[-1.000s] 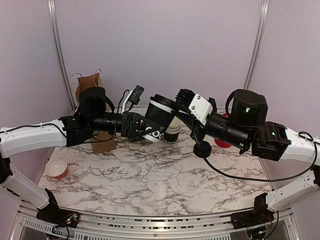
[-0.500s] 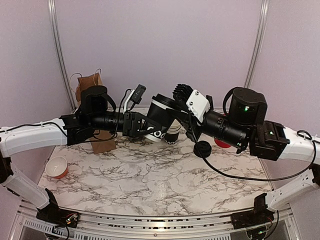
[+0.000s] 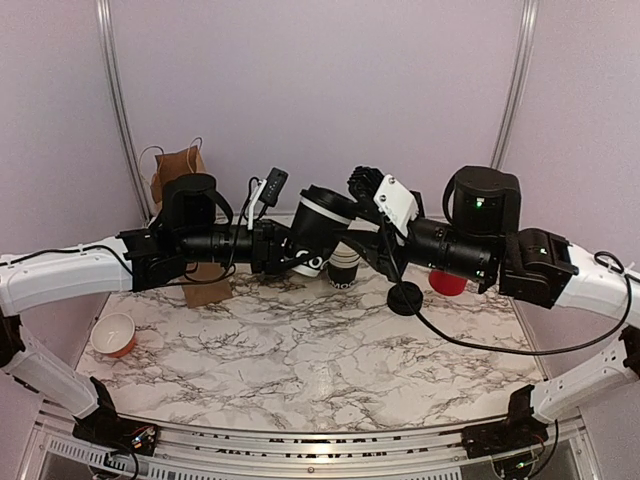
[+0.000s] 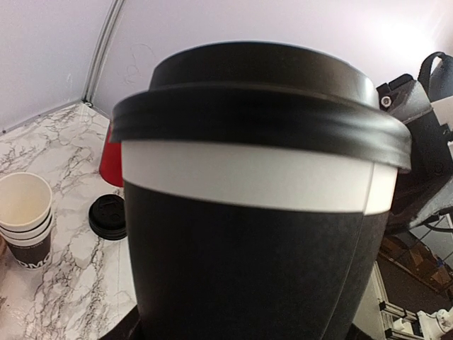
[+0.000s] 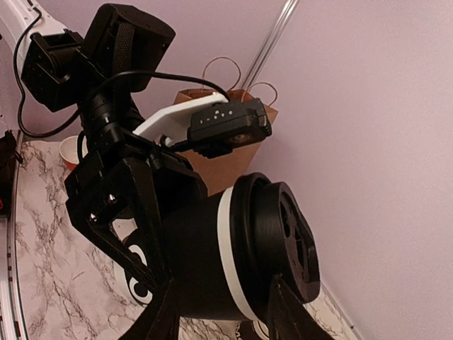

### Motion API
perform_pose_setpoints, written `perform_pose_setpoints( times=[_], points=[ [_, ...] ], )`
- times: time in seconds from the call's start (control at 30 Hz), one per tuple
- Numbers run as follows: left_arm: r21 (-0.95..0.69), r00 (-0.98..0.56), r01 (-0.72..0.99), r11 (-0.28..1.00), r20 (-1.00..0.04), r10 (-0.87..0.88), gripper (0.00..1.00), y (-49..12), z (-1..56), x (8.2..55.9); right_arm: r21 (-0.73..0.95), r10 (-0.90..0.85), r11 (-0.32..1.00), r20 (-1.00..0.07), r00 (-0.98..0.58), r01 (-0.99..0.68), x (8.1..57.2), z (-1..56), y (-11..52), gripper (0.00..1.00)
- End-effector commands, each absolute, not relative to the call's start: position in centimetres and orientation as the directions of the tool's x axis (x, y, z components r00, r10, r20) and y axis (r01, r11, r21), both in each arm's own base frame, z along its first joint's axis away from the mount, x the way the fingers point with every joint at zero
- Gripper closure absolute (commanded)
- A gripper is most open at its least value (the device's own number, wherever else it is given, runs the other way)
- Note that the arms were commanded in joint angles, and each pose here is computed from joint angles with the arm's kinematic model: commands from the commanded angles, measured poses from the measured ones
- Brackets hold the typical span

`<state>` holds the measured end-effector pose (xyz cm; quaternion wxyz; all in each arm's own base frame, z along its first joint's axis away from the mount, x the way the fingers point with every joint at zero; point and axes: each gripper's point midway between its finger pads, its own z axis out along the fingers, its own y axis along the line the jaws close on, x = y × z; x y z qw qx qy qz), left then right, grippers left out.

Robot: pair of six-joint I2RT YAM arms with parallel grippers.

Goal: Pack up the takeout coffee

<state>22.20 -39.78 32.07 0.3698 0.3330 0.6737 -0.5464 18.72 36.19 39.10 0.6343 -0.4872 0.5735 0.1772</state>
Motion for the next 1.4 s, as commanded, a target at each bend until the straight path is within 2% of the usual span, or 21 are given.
perform_pose_setpoints(
  times=[0.0,0.13,0.37,0.73,0.97,1.07,1.23,1.37],
  points=[
    [-0.330,-0.329,0.880,0.341,-0.942,-0.061,0.36,-37.6,35.5,24.8,-0.324,-0.399,0.380,-0.902,0.163,-0.866,18.0,35.6,34.7,0.55],
    [-0.283,-0.301,0.871,0.401,-0.953,-0.017,0.36,-37.1,34.3,25.4,-0.277,-0.368,0.451,-0.924,0.106,-0.848,20.0,36.9,33.3,0.49],
    [-0.190,-0.248,0.847,0.496,-0.967,0.053,0.34,-37.0,33.0,25.7,-0.186,-0.297,0.477,-0.954,0.042,-0.859,21.6,37.9,33.1,0.41],
    [-0.025,-0.141,0.783,0.622,-0.980,0.138,0.34,-36.8,32.2,25.6,-0.059,-0.176,0.469,-0.984,-0.028,-0.881,22.8,40.4,33.5,0.37],
    [0.066,-0.085,0.760,0.646,-0.976,0.200,0.34,-37.0,31.7,25.0,0.042,-0.137,0.428,-0.984,-0.110,-0.903,23.3,41.5,34.3,0.34],
    [0.092,-0.065,0.762,0.641,-0.974,0.218,0.34,-37.2,31.6,24.5,0.134,-0.095,0.407,-0.978,-0.188,-0.903,24.6,41.7,33.4,0.33],
    [0.142,-0.029,0.765,0.629,-0.967,0.253,0.34,-37.6,31.2,23.6,0.287,-0.082,0.304,-0.942,-0.325,-0.909,25.0,41.3,33.5,0.30],
    [0.147,-0.026,0.773,0.617,-0.965,0.262,0.34,-37.9,30.8,23.4,0.309,-0.093,0.248,-0.936,-0.341,-0.918,24.4,41.0,33.9,0.25]
  ],
)
